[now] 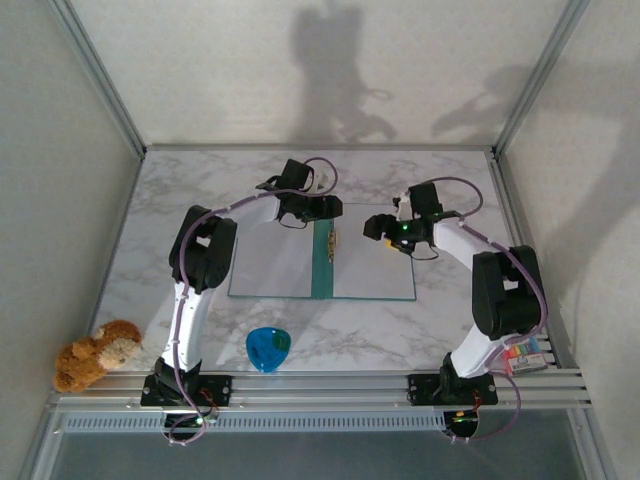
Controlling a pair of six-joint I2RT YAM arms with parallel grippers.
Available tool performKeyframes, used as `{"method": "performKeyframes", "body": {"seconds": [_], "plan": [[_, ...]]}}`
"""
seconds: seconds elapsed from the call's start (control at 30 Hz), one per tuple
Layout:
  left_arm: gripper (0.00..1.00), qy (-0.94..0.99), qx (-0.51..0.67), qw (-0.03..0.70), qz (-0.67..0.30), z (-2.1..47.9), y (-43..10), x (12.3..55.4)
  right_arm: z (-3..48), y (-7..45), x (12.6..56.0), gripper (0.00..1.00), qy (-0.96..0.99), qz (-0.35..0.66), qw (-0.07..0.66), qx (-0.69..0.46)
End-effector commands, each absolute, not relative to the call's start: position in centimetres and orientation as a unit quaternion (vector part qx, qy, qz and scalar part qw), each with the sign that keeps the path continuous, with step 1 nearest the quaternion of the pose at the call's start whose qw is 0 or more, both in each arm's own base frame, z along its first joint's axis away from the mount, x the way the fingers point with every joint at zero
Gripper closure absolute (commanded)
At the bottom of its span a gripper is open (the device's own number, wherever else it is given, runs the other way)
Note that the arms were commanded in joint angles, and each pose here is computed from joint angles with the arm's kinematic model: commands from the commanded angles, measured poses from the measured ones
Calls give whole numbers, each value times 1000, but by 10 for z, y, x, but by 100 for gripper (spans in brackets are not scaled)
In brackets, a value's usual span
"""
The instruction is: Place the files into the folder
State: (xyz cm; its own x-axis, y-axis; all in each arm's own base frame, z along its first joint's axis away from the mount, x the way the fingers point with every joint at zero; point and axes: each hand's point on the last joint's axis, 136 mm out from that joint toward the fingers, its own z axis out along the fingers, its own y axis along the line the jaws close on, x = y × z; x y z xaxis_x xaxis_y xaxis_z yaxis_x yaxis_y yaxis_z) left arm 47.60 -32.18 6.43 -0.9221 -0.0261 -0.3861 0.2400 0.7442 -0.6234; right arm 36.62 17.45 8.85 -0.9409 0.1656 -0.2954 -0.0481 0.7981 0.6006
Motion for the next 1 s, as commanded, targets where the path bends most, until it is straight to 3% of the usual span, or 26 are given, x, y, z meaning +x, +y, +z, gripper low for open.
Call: {"method": "performKeyframes", "body": {"seconds": [0.0,0.97], "plan": [[33,908,83,186,-368,70,-336,472,110,182,364,21,925,335,179,16],[33,912,95,167,-362,42,-342,469,126,185,358,20,917,354,185,17]]}}
